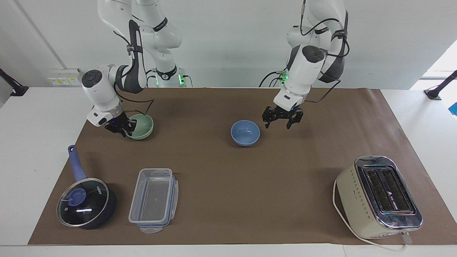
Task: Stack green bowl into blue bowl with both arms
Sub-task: 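Release the blue bowl with the left gripper while the right gripper grasps the green bowl, then carry the green bowl with the right gripper over the blue bowl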
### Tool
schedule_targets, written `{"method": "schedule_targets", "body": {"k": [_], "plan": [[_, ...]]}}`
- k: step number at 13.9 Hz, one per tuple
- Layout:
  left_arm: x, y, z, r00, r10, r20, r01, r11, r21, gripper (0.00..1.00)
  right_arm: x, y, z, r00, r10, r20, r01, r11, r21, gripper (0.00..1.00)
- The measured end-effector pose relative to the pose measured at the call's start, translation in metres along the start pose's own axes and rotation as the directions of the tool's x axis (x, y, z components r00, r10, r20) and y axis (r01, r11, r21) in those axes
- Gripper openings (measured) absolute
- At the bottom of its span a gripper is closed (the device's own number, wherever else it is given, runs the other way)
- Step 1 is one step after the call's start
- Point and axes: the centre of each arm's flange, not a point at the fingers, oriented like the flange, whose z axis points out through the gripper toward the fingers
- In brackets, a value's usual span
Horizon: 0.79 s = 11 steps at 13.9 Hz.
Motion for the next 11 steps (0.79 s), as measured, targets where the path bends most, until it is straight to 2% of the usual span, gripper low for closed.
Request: {"method": "schedule_targets", "body": {"k": [2,4,7,11], "plan": [[0.012,-0.030,-0.051,0.999,0.037,0.015,-0.037,0.999,0.014,1.00,0.007,-0.001,-0.025,1.000,-0.011,0.014,0.010,1.000,0.007,0.06],[0.027,-0.056,-0.092,0.998,0.054,0.009,-0.054,0.998,0.020,1.00,0.023,-0.003,-0.067,1.000,-0.026,0.017,0.025,1.000,0.009,0.05],[0.042,-0.095,-0.135,0.997,0.083,-0.012,-0.082,0.996,0.026,1.00,0.052,-0.035,-0.119,0.995,-0.098,-0.036,0.098,0.995,-0.008,0.05],[0.048,-0.134,-0.177,0.994,0.106,-0.022,-0.105,0.992,0.064,1.00,0.076,-0.112,-0.151,0.977,-0.183,-0.107,0.185,0.983,0.007,0.05]]}}
